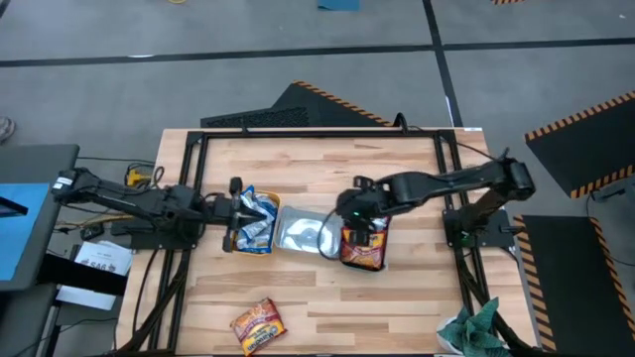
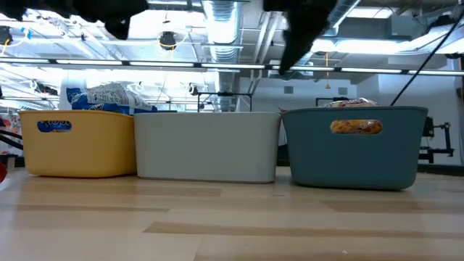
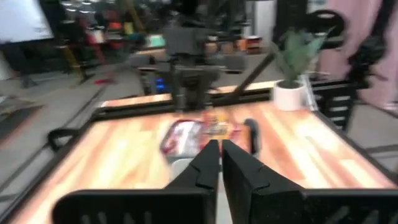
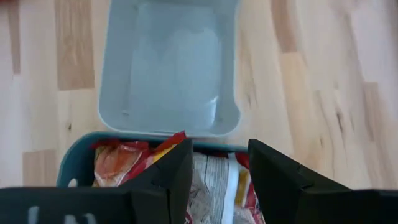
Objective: Sort Maruchan noodles
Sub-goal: Put the red noodle pack into the white bin
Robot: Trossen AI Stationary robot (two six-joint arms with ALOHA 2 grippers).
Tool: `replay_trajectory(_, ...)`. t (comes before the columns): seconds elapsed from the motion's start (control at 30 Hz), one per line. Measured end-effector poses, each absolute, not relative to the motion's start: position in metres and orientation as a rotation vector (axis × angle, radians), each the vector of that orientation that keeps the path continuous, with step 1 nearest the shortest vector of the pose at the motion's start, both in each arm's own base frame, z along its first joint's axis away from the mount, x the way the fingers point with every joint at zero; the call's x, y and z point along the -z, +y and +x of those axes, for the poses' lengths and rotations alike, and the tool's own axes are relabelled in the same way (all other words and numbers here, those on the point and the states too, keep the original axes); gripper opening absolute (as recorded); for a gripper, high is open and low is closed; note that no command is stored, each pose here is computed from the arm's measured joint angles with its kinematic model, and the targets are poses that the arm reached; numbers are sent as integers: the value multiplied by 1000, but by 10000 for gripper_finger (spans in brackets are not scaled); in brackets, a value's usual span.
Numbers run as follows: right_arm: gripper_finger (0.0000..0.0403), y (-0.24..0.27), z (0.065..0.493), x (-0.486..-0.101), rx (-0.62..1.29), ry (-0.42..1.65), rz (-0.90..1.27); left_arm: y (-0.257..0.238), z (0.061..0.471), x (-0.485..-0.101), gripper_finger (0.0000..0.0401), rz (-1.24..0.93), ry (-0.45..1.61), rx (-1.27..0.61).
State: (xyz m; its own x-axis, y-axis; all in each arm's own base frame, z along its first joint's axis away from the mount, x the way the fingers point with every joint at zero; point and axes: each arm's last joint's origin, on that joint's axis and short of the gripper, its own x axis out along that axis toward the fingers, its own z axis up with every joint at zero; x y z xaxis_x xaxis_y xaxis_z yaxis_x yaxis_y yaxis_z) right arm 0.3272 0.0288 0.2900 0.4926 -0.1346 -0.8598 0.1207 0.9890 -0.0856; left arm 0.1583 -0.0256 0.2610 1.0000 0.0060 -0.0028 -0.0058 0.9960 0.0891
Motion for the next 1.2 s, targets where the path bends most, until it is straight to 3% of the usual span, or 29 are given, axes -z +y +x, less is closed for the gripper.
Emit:
replay_trajectory(0.23,175,40,292,-289,247,900,-49,-50,178,-253,93,-54,92,287)
replay_trajectory(0.4,175,41,280,-288,286,817,-61,-82,190,-250,169,-144,273,383)
replay_trajectory(0.53,175,40,281,-288,315,781,-51,-113,199,-246,208,-127,459,404)
replay_trajectory(0.73,175,41,292,-282,334,749,-58,-158,208,-237,223,15,731,422)
replay_trajectory(1.2,175,41,314,-244,340,877,-132,-216,227,-188,222,0,999,409)
